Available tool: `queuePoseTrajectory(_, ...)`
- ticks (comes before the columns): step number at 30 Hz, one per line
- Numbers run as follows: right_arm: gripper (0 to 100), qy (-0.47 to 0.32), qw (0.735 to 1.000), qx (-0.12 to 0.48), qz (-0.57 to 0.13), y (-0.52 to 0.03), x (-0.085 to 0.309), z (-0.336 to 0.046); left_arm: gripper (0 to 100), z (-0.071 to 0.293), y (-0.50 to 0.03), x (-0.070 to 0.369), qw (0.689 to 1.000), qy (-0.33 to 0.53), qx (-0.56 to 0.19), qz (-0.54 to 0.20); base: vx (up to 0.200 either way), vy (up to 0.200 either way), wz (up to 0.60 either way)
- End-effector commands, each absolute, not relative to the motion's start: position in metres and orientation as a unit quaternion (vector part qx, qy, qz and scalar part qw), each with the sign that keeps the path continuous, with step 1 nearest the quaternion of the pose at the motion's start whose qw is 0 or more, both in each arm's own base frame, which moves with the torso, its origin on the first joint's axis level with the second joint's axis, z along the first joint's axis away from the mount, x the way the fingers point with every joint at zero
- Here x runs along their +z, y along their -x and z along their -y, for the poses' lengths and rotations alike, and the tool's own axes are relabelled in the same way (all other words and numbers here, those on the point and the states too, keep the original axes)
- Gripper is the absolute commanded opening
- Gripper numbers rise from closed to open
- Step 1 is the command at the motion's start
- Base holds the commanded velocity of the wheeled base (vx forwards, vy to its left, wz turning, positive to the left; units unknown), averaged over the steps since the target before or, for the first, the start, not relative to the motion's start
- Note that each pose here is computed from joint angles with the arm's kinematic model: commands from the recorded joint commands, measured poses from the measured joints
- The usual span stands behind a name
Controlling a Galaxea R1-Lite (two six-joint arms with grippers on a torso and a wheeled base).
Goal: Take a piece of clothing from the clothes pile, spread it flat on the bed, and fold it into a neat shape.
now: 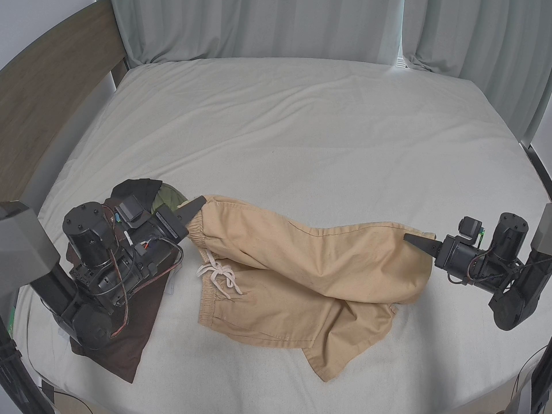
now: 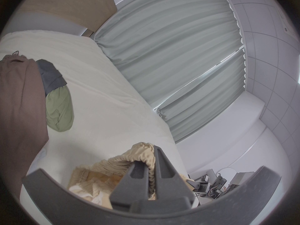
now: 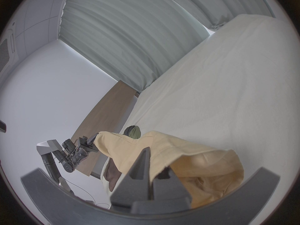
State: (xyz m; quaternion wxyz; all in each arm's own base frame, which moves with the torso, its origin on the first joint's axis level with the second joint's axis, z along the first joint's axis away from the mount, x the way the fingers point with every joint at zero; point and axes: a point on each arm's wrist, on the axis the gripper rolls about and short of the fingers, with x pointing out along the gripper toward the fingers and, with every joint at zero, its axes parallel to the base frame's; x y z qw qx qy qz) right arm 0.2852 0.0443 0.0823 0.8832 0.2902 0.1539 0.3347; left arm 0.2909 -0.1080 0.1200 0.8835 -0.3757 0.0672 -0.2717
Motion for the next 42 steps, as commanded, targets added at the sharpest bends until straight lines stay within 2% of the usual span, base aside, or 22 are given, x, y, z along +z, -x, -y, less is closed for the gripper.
queuePoseTrajectory(1, 0, -0.284, 0.886, 0.343, -0.129, -0.280, 0.098, -0.043, 0, 0.107, -0.287, 0.133, 0.882, 0.377, -0.281, -0.047, 0.000, 0.000, 0.00)
queuePoseTrajectory(17, 0, -0.275, 0.885, 0.361, -0.105, -0.270, 0.116, -0.048, 0, 0.105, -0.275, 0.156, 0.876, 0.379, -0.299, -0.015, 0.000, 0.000, 0.00)
queuePoseTrajectory(42, 0, -0.262, 0.888, 0.374, -0.054, -0.262, 0.143, -0.046, 0, 0.101, -0.270, 0.167, 0.874, 0.377, -0.305, 0.004, 0.000, 0.000, 0.00)
